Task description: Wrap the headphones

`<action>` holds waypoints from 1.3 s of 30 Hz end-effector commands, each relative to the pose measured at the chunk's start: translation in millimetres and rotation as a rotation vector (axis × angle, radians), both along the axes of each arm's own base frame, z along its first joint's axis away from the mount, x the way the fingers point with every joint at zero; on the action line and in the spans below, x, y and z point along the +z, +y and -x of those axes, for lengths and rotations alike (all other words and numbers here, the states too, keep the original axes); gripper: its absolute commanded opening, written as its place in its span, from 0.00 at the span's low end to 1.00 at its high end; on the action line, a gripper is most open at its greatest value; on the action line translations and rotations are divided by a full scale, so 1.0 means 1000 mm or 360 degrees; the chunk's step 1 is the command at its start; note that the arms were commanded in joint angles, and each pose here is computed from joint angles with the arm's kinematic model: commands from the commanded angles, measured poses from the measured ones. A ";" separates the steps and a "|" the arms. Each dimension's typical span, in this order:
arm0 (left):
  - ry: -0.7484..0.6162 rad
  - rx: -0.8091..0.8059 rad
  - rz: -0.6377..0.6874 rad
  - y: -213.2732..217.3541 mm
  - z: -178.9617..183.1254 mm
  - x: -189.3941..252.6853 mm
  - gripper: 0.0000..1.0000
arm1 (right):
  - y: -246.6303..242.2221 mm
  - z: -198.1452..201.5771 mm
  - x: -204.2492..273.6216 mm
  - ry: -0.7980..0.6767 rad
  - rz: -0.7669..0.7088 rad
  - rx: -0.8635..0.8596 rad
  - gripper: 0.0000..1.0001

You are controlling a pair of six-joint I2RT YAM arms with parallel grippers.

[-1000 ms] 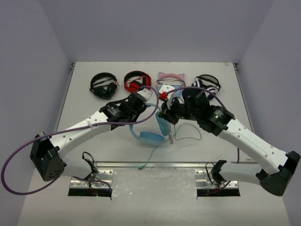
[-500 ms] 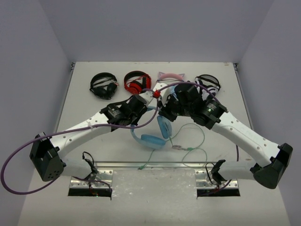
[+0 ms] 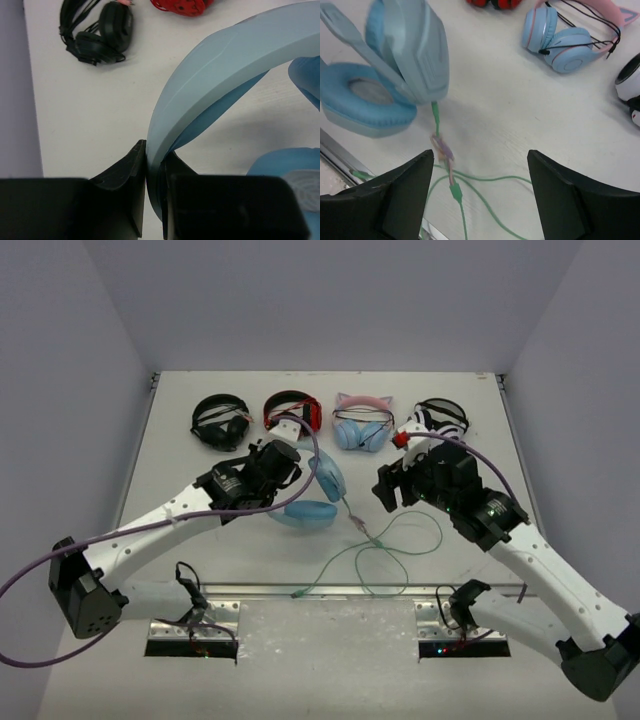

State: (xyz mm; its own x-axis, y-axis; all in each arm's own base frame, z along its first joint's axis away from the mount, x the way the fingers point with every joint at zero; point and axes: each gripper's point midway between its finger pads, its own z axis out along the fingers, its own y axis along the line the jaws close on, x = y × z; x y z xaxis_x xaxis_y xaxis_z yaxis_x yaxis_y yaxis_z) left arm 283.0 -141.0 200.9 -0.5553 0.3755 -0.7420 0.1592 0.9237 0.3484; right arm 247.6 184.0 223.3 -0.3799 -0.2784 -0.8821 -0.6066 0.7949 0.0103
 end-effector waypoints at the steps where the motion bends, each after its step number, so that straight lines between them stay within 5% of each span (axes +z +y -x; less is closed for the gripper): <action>1: -0.0403 0.0242 0.0344 0.013 -0.006 0.081 0.00 | -0.003 0.006 -0.011 0.0036 -0.0159 -0.0050 0.77; 12: -0.0500 0.0359 0.0591 0.031 0.011 0.138 0.00 | 0.000 0.039 -0.108 0.0308 -0.0101 0.0109 0.88; 16: -0.0536 0.0407 0.0610 0.039 0.015 0.153 0.00 | 0.007 0.055 -0.132 0.0453 -0.0162 0.0154 0.72; 17: -0.0547 0.0417 0.0612 0.041 0.016 0.156 0.00 | 0.012 0.060 -0.134 0.0476 -0.0208 0.0196 0.59; 20: -0.0581 0.0463 0.0608 0.049 0.017 0.164 0.00 | 0.014 0.066 -0.145 0.0520 -0.0283 0.0180 0.44; 27: -0.0633 0.0553 0.0559 0.056 0.014 0.171 0.00 | 0.011 0.074 -0.149 0.0516 -0.0406 0.0110 0.30; 32: -0.0640 0.0577 0.0545 0.054 0.010 0.169 0.00 | 0.007 0.078 -0.149 0.0559 -0.0402 0.0074 0.32; 35: -0.0633 0.0571 0.0549 0.050 0.006 0.165 0.00 | 0.006 0.079 -0.145 0.0543 -0.0413 0.0075 0.22; 36: -0.0631 0.0572 0.0547 0.049 0.006 0.164 0.00 | 0.007 0.079 -0.140 0.0536 -0.0425 0.0085 0.22; 39: -0.0607 0.0552 0.0539 0.044 0.003 0.157 0.00 | 0.017 0.085 -0.127 0.0533 -0.0500 0.0187 0.57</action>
